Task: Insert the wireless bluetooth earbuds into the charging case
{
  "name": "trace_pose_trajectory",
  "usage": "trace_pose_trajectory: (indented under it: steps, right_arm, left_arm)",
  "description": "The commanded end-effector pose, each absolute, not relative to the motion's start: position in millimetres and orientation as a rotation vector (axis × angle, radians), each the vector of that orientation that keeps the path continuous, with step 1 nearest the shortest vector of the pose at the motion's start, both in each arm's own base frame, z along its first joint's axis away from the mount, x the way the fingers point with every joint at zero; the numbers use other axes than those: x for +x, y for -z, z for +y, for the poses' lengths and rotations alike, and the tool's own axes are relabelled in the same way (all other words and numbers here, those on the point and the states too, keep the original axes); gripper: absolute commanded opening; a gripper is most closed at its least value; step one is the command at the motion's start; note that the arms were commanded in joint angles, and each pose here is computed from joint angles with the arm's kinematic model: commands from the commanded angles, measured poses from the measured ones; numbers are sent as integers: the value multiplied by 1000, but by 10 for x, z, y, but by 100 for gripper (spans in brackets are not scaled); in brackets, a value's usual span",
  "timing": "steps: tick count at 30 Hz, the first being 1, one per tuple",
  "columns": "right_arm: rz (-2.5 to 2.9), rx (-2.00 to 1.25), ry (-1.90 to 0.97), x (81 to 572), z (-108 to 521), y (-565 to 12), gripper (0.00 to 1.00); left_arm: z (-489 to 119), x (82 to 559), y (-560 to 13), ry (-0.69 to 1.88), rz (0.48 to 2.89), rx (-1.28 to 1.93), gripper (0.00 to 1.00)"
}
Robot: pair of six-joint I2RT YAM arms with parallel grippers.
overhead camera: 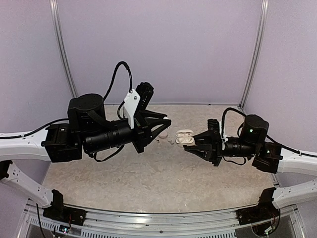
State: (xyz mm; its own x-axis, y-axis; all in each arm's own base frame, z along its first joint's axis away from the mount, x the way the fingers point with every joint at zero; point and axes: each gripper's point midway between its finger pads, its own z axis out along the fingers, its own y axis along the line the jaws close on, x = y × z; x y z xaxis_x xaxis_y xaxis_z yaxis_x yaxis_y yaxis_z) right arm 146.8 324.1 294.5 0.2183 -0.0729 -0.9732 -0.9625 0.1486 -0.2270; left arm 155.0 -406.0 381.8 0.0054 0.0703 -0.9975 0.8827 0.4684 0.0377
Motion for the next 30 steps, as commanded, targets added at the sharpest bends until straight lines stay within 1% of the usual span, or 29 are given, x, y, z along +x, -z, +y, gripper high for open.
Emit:
trace_pose_trajectory:
  steps: [1,8,20,30]
  right_arm:
    - [1078,-1197,-801,1469,3236,-3123,0]
    - [1057,-1216,-803,1407,3292,-3127,0]
    - [1102,-1247,-1157,1146,3502,-3175,0]
    - [1095,-1273,-1295,1002,3531,-3256,0]
  left_arm:
    - [-4163,1514,-4056,818,1358,866,10]
    - [-4336,1434,-3966,813,1346,922,10]
    - [-4399,1378,-3901,765,1288,1010,9]
    - [-4374,1344,-3825,678,1242,1109,9]
